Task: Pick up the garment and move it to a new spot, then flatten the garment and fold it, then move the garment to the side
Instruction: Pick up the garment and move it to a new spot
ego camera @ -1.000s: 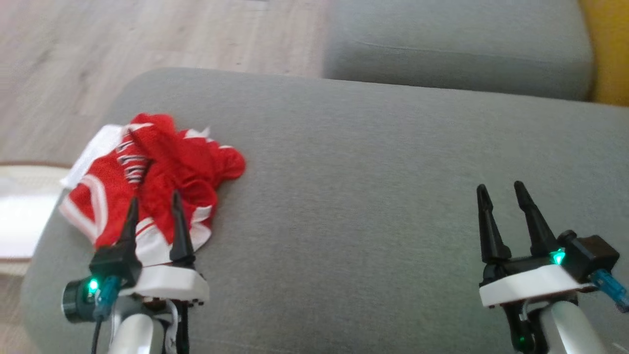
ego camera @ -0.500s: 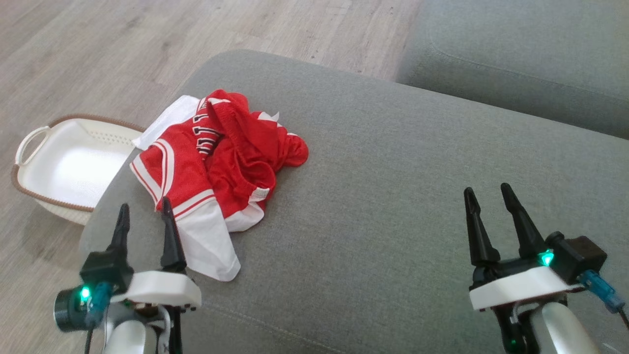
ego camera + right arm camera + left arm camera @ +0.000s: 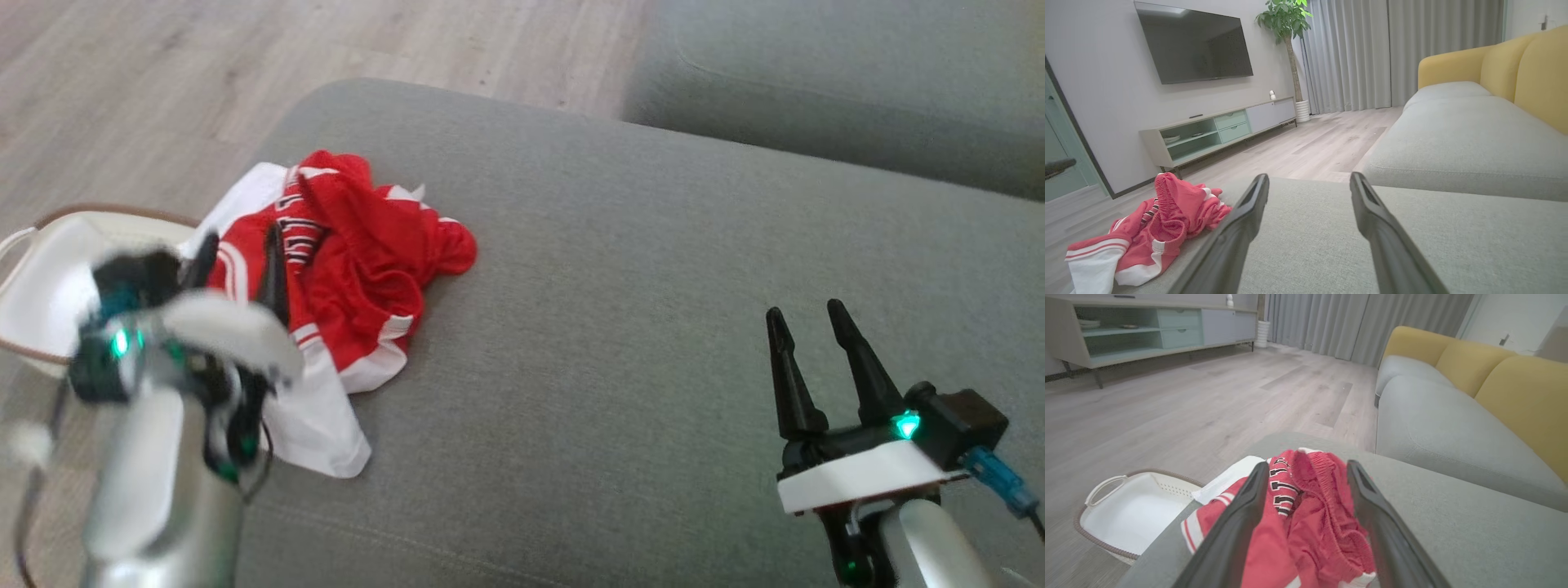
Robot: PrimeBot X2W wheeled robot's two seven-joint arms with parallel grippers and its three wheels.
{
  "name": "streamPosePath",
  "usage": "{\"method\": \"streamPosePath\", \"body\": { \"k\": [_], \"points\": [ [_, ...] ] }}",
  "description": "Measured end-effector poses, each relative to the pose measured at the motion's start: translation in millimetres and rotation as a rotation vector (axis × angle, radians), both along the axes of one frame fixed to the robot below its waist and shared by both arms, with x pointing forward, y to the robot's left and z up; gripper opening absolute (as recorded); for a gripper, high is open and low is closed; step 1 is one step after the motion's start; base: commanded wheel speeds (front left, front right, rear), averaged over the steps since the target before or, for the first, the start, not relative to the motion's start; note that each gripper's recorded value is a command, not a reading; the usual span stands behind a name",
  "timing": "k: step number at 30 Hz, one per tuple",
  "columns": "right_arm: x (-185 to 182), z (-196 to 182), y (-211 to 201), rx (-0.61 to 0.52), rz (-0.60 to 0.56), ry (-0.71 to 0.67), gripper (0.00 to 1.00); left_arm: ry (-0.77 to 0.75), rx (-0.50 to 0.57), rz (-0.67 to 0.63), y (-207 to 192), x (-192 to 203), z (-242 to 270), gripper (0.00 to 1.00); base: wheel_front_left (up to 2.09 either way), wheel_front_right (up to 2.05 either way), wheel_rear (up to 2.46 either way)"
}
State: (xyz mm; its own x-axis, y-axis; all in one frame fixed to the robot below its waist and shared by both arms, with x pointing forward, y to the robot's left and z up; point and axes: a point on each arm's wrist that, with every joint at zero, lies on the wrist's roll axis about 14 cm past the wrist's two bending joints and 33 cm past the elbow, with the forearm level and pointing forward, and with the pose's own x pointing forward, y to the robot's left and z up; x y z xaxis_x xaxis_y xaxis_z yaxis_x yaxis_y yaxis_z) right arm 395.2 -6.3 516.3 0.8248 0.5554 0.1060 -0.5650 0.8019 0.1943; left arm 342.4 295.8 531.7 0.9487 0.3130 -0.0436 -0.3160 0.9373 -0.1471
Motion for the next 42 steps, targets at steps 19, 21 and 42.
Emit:
{"method": "streamPosePath", "body": {
  "k": [19,21,42],
  "points": [
    [22,-15,-91,-0.004,-0.220,0.035,1.00,0.647,-0.233,-0.114,-16,92,-108,1.00,0.00,0.00,0.00],
    [21,-20,-99,-0.004,-0.241,0.049,1.00,0.671,-0.239,-0.115,-17,98,-114,1.00,0.00,0.00,0.00],
    [-3,16,-113,0.039,-0.308,-0.031,1.00,0.471,0.100,-0.455,-94,145,-9,0.00,0.00,0.00,0.00]
  ]
}}
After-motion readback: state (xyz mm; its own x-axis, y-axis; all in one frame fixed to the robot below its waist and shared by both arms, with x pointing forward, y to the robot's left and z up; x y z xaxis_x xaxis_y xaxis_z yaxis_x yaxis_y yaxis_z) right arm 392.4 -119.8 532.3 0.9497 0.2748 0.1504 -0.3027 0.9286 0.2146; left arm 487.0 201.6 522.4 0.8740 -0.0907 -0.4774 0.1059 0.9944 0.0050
